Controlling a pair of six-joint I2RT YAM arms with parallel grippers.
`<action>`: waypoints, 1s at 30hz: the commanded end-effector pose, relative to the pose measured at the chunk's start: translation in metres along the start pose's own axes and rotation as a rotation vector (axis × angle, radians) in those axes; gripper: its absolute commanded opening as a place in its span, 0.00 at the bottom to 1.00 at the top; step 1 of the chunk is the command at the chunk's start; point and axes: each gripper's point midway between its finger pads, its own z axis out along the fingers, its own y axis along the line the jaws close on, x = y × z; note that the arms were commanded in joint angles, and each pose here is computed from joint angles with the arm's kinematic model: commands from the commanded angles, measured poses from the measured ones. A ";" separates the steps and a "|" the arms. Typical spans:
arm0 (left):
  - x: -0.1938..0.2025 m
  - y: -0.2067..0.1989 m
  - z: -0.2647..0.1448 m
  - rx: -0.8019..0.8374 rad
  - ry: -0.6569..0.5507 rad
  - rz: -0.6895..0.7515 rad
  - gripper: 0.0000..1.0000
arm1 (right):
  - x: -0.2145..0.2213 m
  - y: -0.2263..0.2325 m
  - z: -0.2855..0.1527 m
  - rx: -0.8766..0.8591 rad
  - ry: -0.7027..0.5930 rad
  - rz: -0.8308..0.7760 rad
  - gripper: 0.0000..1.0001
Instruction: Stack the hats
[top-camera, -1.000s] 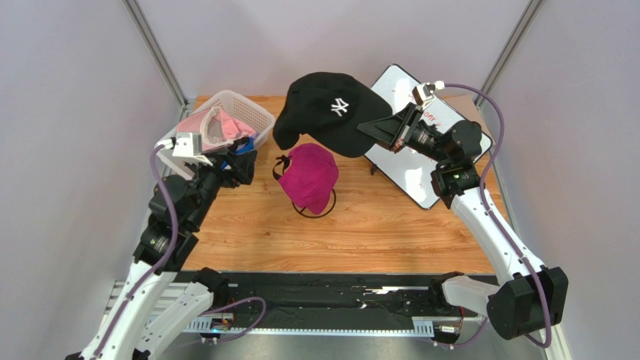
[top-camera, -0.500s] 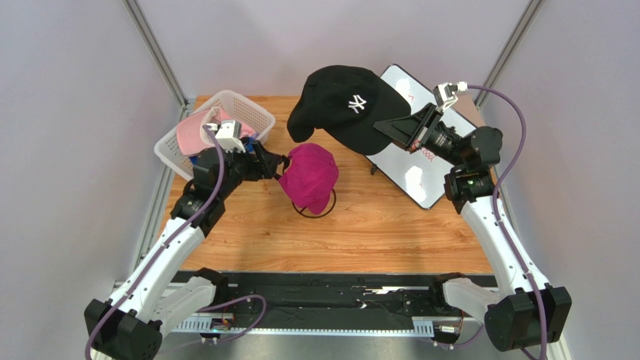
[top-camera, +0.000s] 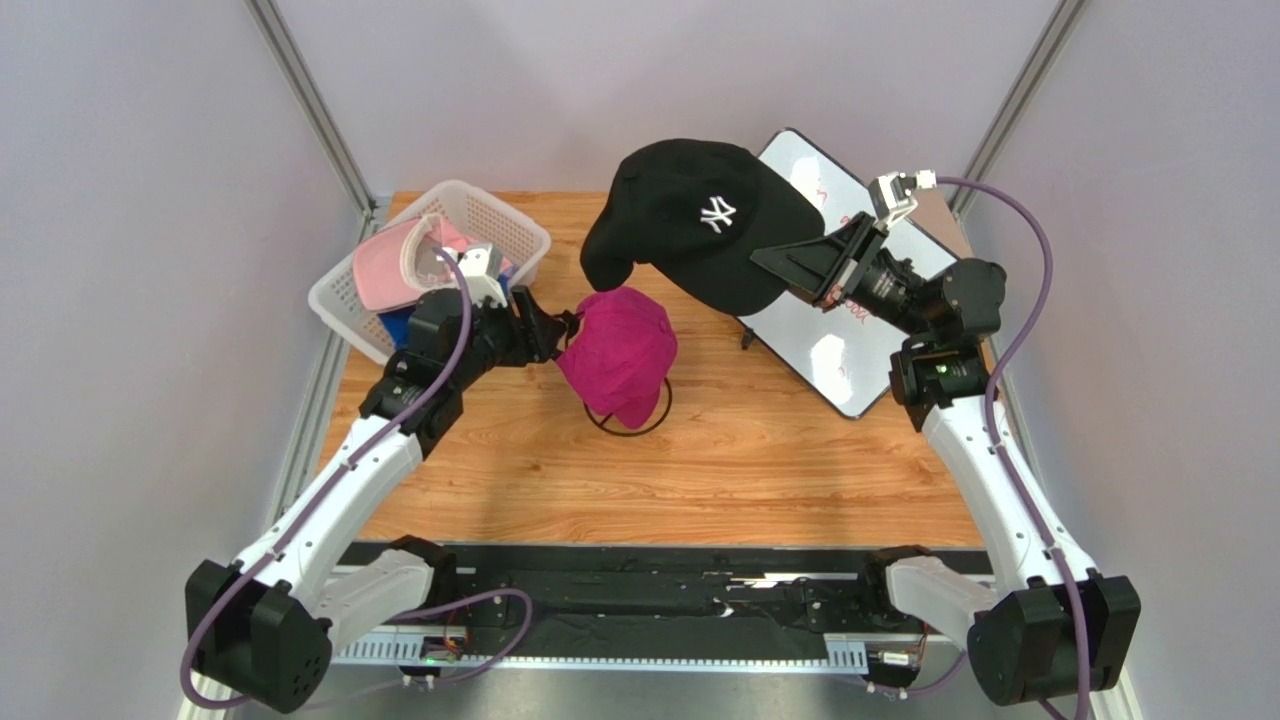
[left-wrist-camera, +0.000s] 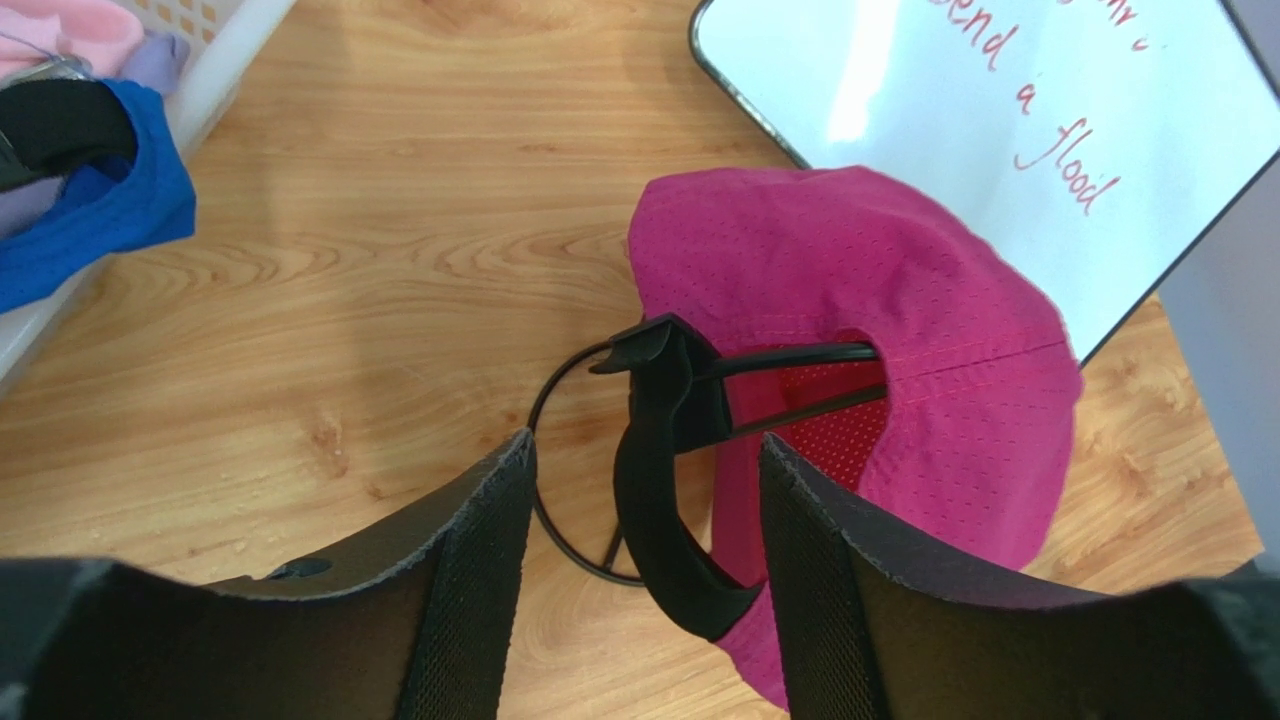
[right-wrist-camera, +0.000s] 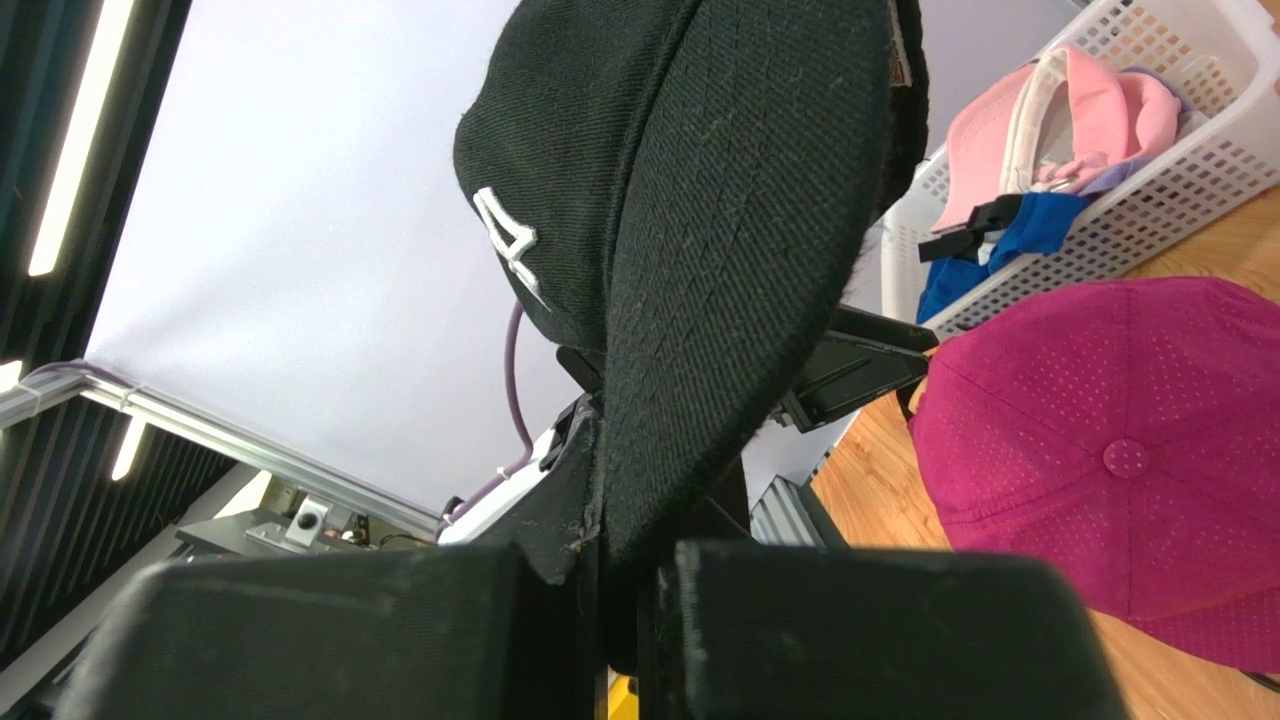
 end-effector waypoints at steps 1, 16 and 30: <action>0.005 0.003 0.004 -0.004 0.025 0.004 0.60 | 0.000 0.018 -0.005 -0.053 -0.014 -0.064 0.00; 0.037 0.021 0.014 -0.050 0.086 -0.019 0.00 | 0.008 0.019 -0.010 -0.054 0.011 -0.086 0.00; 0.078 0.049 0.043 -0.123 0.171 -0.031 0.00 | 0.020 0.022 -0.012 -0.065 0.063 -0.133 0.00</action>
